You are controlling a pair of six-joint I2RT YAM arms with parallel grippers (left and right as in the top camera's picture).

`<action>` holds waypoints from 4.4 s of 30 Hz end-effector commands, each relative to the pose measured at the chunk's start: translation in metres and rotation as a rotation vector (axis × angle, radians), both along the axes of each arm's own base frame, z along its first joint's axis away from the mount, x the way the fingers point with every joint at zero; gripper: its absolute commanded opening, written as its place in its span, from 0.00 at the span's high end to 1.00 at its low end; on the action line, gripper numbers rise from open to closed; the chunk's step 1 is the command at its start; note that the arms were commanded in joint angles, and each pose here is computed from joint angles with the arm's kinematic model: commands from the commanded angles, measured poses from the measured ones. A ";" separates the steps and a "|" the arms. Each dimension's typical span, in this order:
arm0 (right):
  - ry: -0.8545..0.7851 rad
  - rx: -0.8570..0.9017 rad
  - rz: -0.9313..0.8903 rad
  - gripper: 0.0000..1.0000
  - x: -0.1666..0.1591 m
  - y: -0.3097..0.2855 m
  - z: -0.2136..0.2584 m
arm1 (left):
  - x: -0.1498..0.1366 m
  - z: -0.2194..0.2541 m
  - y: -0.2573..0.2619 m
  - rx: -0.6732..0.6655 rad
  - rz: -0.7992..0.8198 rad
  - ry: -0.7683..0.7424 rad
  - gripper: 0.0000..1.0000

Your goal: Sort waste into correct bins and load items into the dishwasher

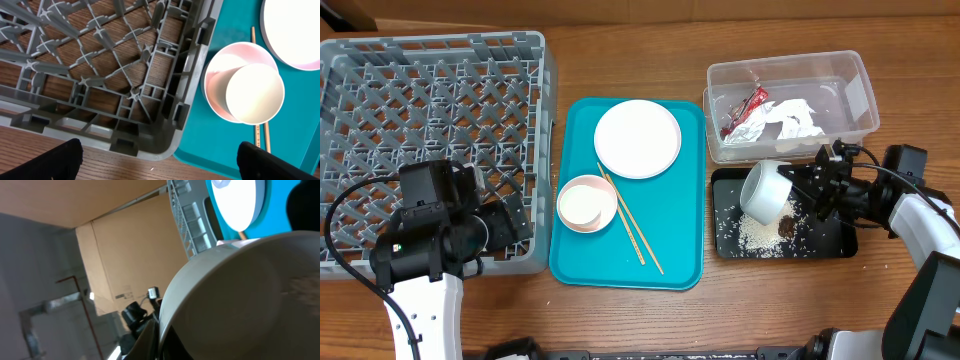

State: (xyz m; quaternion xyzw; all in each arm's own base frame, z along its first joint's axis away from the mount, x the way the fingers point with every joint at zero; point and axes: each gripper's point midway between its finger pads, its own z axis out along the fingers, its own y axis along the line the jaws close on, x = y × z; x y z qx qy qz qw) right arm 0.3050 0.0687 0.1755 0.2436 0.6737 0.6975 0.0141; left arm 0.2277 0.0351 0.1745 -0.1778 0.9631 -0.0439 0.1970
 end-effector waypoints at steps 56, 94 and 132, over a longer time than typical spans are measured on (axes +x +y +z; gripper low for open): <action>-0.683 -1.278 0.412 0.96 0.006 0.208 -0.067 | 0.004 0.006 0.002 0.000 0.013 -0.019 0.00; -0.642 -1.142 0.560 0.48 -0.013 0.291 -0.033 | 0.005 0.006 0.002 0.001 0.013 -0.024 0.00; -0.421 -1.141 0.275 0.96 0.036 0.195 0.023 | 0.023 0.018 -0.018 -0.107 -0.048 -0.119 0.00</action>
